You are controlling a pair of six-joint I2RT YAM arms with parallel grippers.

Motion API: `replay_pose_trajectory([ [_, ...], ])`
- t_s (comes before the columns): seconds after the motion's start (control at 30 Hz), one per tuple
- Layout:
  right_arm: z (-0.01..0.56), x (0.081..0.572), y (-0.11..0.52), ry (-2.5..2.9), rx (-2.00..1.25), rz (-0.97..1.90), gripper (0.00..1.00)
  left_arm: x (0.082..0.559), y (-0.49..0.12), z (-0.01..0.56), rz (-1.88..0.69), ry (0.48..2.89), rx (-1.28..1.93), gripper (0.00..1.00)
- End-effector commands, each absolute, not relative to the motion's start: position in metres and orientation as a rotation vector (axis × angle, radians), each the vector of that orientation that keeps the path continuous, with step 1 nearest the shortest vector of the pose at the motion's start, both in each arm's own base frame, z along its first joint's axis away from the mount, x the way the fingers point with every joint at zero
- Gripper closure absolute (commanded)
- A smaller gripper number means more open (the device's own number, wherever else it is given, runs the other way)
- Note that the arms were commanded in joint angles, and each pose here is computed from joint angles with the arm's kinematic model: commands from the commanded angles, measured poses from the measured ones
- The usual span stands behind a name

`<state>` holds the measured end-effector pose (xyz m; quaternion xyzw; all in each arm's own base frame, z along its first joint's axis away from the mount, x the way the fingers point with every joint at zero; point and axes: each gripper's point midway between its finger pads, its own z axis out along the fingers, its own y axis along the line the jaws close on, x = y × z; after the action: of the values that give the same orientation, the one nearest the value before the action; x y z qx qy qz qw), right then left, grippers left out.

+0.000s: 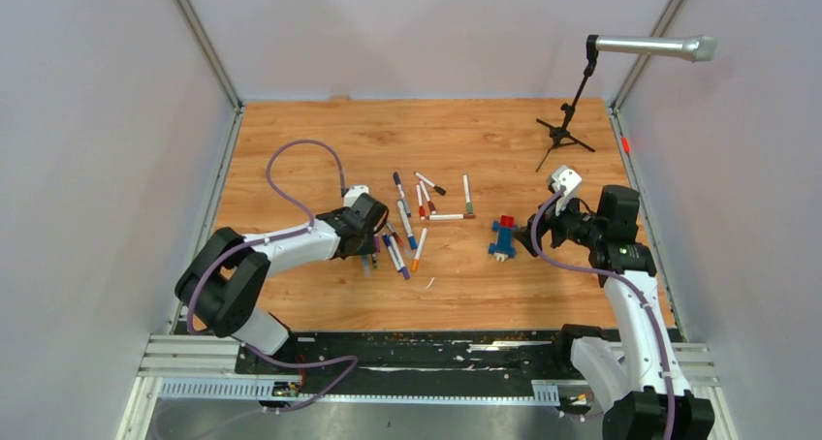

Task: Open the pen caps
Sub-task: Pick up the pen from the center of the board.

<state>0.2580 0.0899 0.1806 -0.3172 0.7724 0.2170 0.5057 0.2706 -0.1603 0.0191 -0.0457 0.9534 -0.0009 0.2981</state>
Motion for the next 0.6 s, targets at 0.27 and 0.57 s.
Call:
replay_pose_trajectory([
  [0.27, 0.189, 0.261, 0.09, 1.804, -0.801, 0.492, 0.05, 0.274, -0.162, 0.02, 0.025, 2.517, -0.128, 0.73],
  [0.57, 0.189, 0.26, 0.091, 1.804, -0.804, 0.502, 0.04, 0.288, -0.158, 0.064, 0.033, 2.408, -0.064, 0.92],
])
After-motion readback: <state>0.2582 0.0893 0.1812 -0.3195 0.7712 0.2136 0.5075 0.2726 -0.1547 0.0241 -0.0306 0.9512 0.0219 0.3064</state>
